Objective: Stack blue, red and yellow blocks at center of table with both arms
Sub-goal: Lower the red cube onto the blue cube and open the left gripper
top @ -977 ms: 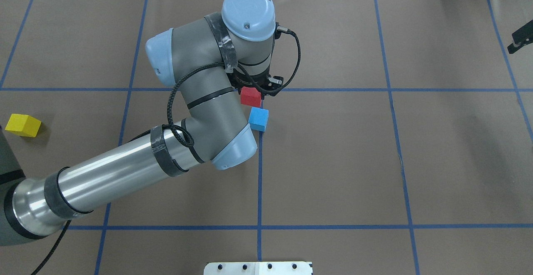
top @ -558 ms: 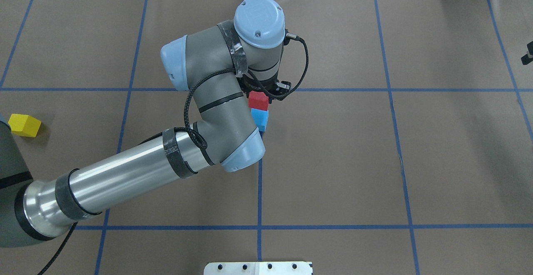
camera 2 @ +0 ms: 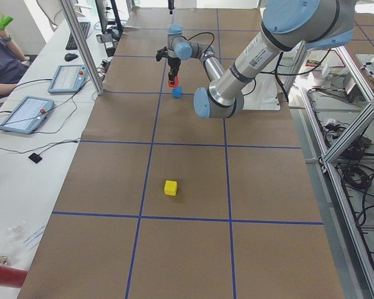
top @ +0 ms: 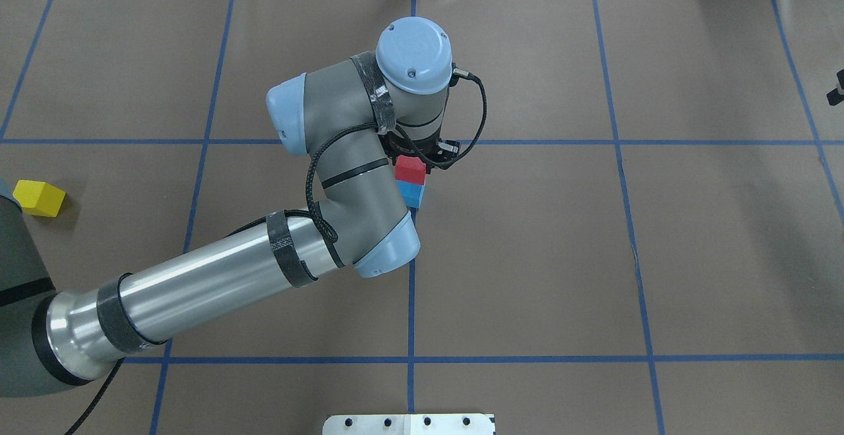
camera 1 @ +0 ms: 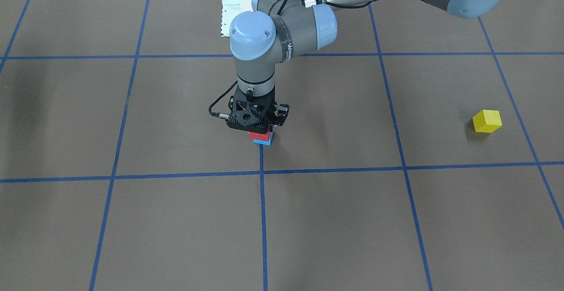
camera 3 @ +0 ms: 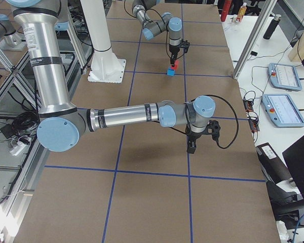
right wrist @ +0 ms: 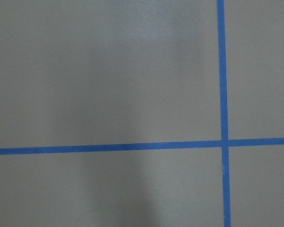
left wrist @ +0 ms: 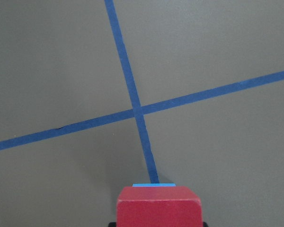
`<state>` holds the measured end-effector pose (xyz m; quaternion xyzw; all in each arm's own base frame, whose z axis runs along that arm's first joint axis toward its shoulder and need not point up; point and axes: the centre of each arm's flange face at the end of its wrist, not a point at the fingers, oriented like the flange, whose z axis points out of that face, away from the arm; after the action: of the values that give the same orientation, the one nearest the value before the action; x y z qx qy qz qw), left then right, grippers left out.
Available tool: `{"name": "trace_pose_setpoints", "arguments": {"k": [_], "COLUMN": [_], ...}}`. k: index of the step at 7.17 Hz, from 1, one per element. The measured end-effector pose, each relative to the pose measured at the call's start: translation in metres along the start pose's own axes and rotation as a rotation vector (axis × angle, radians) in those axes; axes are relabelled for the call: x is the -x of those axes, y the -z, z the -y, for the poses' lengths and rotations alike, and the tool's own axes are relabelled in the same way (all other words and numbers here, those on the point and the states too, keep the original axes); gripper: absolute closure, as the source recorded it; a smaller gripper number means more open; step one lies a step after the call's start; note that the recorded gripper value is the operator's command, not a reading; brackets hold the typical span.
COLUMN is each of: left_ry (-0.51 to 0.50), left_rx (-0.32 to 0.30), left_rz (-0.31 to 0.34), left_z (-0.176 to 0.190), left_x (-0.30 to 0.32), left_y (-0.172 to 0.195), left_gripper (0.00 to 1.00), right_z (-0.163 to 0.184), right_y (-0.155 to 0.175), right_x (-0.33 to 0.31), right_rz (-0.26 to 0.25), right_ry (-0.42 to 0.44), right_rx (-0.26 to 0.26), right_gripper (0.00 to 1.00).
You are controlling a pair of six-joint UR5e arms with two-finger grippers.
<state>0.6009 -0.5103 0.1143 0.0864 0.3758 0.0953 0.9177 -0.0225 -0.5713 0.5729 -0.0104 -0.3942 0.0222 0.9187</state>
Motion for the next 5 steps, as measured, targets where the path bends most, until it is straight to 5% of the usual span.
{"name": "trace_pose_setpoints", "arguments": {"k": [5], "left_ry": [0.001], "left_rx": [0.004], "left_rz": [-0.002], "left_z": [-0.0018], "left_x": [0.0006], "left_y": [-0.003], "left_gripper": [1.0], "right_z": [0.0007], "right_y": [0.0047], "right_x": [0.0011], "right_rz": [0.002], "right_ry": [0.002], "right_rx": [-0.009], "right_gripper": [0.0]}}
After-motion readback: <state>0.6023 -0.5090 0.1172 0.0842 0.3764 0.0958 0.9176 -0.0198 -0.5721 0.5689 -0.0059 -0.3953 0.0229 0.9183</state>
